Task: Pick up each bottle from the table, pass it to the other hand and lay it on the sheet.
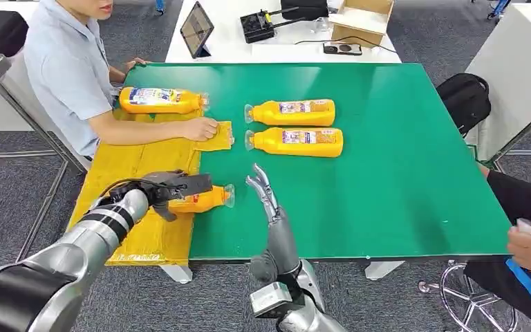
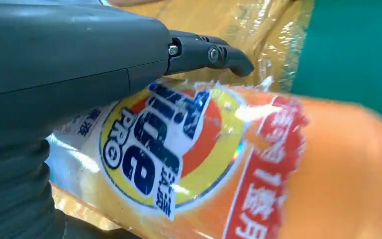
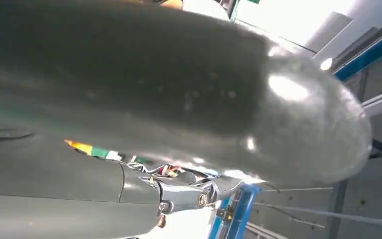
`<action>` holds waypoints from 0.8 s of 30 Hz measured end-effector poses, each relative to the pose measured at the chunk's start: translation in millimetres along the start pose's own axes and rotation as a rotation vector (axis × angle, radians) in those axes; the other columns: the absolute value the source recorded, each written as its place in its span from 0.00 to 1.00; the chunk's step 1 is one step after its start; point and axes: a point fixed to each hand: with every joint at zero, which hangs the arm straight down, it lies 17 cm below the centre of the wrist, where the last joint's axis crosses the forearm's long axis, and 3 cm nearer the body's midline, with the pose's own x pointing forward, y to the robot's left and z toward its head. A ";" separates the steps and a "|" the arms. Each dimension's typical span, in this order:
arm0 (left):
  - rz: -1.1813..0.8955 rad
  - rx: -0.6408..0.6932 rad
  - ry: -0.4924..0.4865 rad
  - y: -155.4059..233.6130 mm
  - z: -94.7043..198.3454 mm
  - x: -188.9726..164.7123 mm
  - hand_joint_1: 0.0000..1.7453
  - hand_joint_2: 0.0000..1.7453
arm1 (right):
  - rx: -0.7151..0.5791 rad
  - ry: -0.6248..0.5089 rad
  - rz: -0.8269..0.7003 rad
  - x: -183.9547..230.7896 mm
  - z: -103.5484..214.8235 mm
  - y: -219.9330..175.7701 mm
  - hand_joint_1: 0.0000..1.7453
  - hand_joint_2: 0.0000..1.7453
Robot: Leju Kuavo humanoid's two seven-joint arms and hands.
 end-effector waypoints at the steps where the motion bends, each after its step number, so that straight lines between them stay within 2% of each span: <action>1: 0.029 -0.003 -0.020 0.1 0.3 3.3 0.00 1.00 | 0.000 0.000 0.000 -0.1 -0.1 -0.1 0.00 0.00; 4: 0.163 0.003 -0.130 5.3 3.1 20.5 0.00 1.00 | -0.004 0.001 0.000 -0.5 -0.4 -0.8 0.00 0.00; 8: 0.280 0.021 -0.220 15.8 7.9 29.7 0.00 1.00 | -0.013 0.004 0.003 -1.2 -0.5 -2.8 0.00 0.00; 12: 0.379 0.100 -0.330 46.0 16.7 36.1 0.00 1.00 | -0.022 0.009 0.008 -3.1 0.0 -6.1 0.00 0.00; 14: 0.412 0.158 -0.364 63.4 21.1 34.9 0.00 1.00 | -0.022 0.010 0.011 -3.9 0.5 -7.2 0.00 0.00; 20: 0.673 0.390 -0.557 128.0 51.8 49.7 0.00 1.00 | -0.030 0.007 0.027 -4.6 1.1 -10.9 0.00 0.00; 24: 0.677 0.394 -0.562 129.2 52.7 49.9 0.00 1.00 | -0.031 0.007 0.028 -4.5 1.0 -11.0 0.00 0.00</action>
